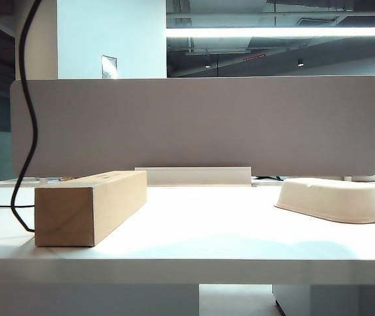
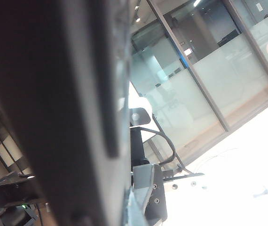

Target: Pick up the charging cable and the phone, plug the charging cable into the charging port on the phone, and finally place them back on the table.

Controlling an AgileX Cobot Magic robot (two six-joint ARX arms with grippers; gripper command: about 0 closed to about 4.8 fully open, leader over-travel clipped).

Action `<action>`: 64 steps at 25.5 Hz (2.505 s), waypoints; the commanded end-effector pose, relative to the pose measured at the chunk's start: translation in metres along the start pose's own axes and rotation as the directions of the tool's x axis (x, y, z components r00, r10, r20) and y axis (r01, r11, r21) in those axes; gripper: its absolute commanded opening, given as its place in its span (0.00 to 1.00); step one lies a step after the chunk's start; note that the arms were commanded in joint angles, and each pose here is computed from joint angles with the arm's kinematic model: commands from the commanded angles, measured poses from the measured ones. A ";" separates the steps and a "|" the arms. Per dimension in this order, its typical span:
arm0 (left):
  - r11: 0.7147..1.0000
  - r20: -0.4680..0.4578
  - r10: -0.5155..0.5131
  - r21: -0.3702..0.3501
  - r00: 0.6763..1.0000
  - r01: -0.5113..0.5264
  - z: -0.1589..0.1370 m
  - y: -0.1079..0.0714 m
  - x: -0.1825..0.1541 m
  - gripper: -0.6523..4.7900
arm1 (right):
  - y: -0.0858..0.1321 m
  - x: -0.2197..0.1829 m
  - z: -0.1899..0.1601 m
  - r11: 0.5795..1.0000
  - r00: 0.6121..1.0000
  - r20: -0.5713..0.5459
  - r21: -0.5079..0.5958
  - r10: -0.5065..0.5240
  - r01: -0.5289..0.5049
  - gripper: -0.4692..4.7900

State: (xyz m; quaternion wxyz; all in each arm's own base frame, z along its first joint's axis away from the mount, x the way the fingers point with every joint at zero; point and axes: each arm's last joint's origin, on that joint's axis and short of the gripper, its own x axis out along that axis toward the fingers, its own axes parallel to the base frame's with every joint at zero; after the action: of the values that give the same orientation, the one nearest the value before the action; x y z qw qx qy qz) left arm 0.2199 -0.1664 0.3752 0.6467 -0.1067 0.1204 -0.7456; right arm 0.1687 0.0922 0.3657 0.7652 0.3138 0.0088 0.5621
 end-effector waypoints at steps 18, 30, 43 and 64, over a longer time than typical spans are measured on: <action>0.998 0.060 0.012 0.063 0.998 -0.016 0.010 -0.003 0.002 0.11 | -0.008 0.007 -0.003 0.999 0.998 -0.053 0.010 0.031 -0.031 0.08; 0.999 0.049 0.015 0.036 0.999 -0.017 0.006 0.002 0.003 0.11 | -0.007 0.008 -0.007 0.998 0.993 -0.102 0.032 0.062 -0.059 0.08; 0.996 -0.020 0.004 -0.085 1.000 -0.006 -0.005 0.006 0.002 0.31 | -0.008 0.008 -0.005 1.000 0.999 -0.032 -0.005 0.005 -0.005 0.08; 0.806 0.059 0.587 -0.135 0.807 -0.577 -0.006 0.045 -0.095 0.11 | -0.116 -0.001 -0.030 0.749 0.750 0.028 0.104 -0.660 0.655 0.08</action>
State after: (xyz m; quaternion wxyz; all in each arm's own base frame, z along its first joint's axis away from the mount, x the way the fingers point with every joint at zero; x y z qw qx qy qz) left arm 0.2722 -0.0827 0.3536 0.8208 -0.1493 0.1692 -0.5248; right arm 0.2533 0.0858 0.2813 0.8965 0.3346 0.1400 0.2543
